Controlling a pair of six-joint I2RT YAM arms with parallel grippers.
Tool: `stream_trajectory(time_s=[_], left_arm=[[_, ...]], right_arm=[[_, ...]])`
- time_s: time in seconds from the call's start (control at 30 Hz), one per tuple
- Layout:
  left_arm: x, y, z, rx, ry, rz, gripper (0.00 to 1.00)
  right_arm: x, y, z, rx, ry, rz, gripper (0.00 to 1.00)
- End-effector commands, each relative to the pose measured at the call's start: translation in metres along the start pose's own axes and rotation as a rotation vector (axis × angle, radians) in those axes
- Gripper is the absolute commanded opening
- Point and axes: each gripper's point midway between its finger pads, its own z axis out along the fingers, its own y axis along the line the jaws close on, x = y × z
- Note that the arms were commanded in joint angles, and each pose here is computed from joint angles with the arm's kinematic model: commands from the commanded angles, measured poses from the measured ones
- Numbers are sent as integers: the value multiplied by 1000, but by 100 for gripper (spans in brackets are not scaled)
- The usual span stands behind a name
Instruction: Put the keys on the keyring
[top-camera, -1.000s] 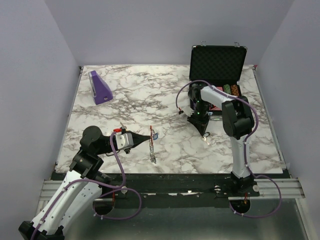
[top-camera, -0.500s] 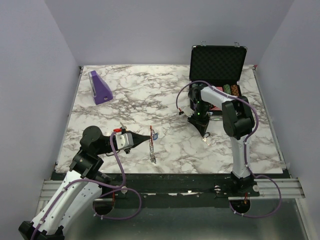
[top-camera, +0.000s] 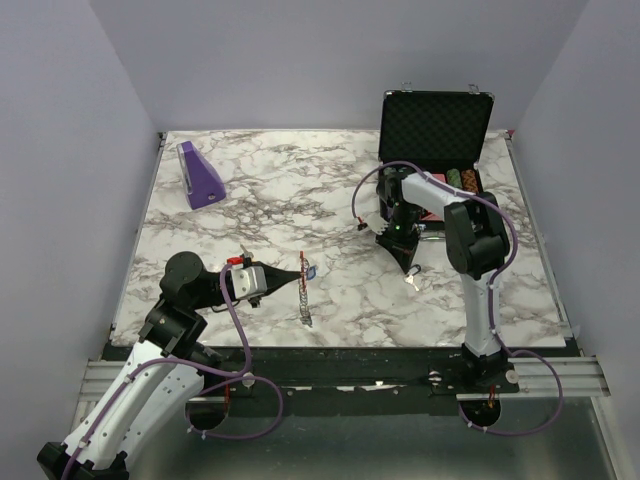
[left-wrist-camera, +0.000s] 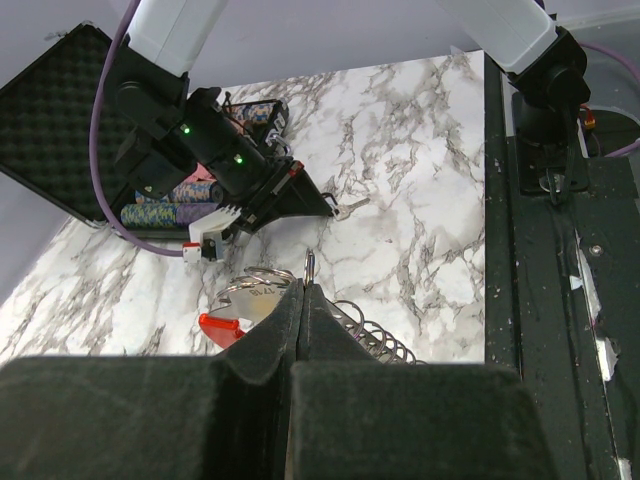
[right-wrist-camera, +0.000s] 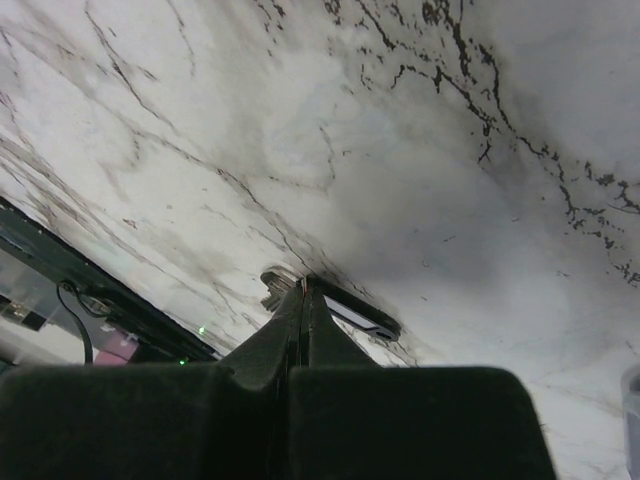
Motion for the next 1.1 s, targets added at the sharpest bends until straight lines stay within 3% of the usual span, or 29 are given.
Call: stream_trajectory(time_s=[0.0, 0.2, 0.43, 0.73, 0.93, 1.07], left_arm=[[-1, 3, 1, -7, -4, 28, 0], [-2, 4, 0, -19, -6, 18, 0], [-18, 8, 0, -49, -65, -2, 0], [-48, 17, -4, -111, -147, -7, 0], [-60, 24, -5, -145, -183, -15, 0], [-69, 28, -6, -168, -214, 8, 0]], right_arm=[[6, 20, -25, -22, -20, -48, 1], [-22, 35, -73, 24, -235, -172, 1], [-37, 73, -137, 99, -512, -432, 0], [-50, 168, -215, 78, -991, -783, 0], [-48, 220, -257, -24, -1256, -835, 1], [-44, 239, -280, 6, -1400, -867, 1]])
